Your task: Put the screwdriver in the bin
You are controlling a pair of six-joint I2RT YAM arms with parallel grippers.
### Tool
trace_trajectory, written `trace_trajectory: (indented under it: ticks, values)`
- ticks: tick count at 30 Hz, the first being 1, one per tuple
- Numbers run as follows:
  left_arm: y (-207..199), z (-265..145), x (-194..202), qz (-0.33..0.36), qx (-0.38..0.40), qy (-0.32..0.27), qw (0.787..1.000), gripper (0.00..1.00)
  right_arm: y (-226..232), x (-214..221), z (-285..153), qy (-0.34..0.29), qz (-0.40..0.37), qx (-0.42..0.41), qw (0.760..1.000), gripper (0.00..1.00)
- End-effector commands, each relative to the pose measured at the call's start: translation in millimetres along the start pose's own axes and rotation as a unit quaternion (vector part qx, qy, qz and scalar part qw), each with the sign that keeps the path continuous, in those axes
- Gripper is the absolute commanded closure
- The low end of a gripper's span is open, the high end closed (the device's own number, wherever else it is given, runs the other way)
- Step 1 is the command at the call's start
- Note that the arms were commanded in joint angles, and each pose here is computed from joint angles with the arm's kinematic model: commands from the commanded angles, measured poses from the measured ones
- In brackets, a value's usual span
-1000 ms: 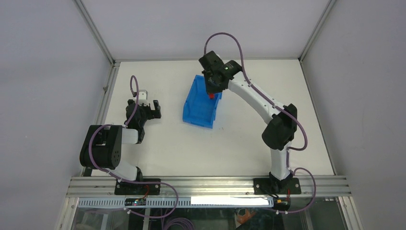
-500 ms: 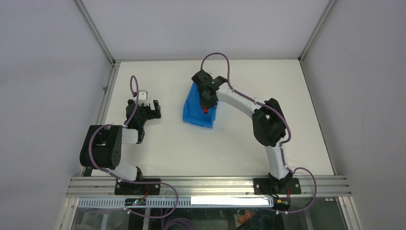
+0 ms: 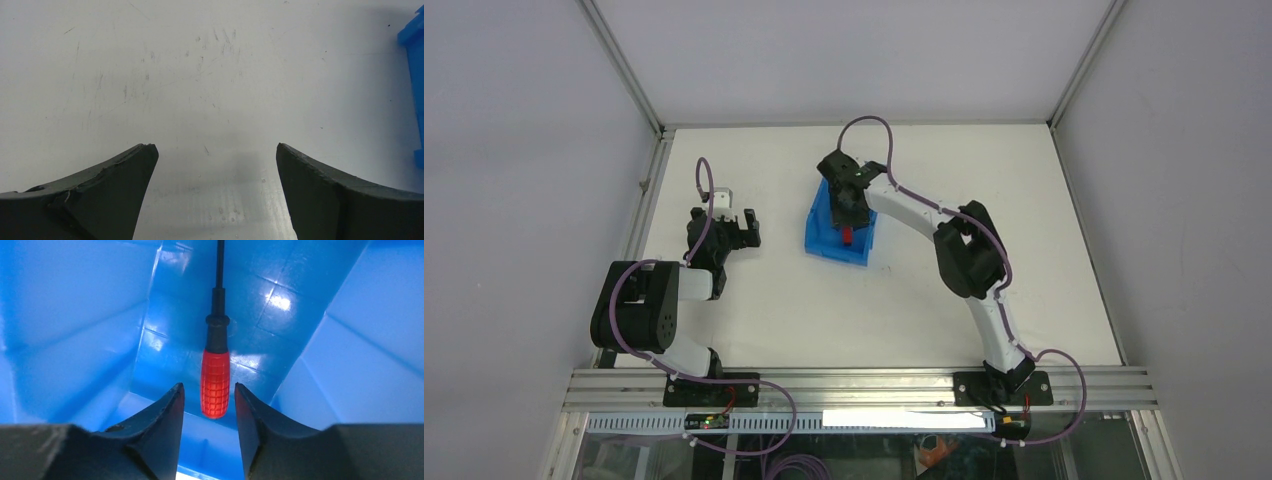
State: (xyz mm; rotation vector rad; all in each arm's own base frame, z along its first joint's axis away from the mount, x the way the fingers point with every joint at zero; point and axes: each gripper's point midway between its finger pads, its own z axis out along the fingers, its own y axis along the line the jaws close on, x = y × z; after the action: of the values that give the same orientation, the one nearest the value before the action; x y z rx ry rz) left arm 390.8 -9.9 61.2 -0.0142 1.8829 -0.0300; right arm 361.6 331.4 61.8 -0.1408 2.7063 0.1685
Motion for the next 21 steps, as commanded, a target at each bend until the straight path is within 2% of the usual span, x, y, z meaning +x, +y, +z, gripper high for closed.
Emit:
trace_trajectory:
  ticks: [1, 7, 10, 13, 15, 18, 21]
  values:
    - [-7, -3, -17, -0.008, 0.011, -0.028, 1.0, 0.01, 10, -25, -15, -0.033, 0.002, -0.007, 0.999, 0.53]
    - [-7, -3, -17, -0.008, 0.01, -0.028, 1.0, 0.01, 16, -71, -74, -0.109, -0.014, -0.027, 0.994, 0.46]
    - [-7, -3, -17, -0.008, 0.011, -0.028, 1.0, 0.01, 6, -85, -104, -0.144, -0.034, -0.02, 0.989, 0.36]
    - [-7, -3, -17, -0.008, 0.011, -0.028, 1.0, 0.01, -14, -90, -130, -0.172, -0.06, -0.003, 0.983, 0.12]
    - [-8, -3, -17, -0.008, 0.012, -0.028, 1.0, 0.01, -35, -87, -142, -0.187, -0.071, 0.015, 0.98, 0.01]
    - [-7, -3, -17, -0.008, 0.011, -0.028, 1.0, 0.01, -85, -80, -159, -0.19, -0.063, 0.052, 0.978, 0.01]
    - [-7, -3, -17, -0.008, 0.01, -0.028, 1.0, 0.01, -144, -71, -172, -0.188, -0.019, 0.08, 0.979, 0.01]
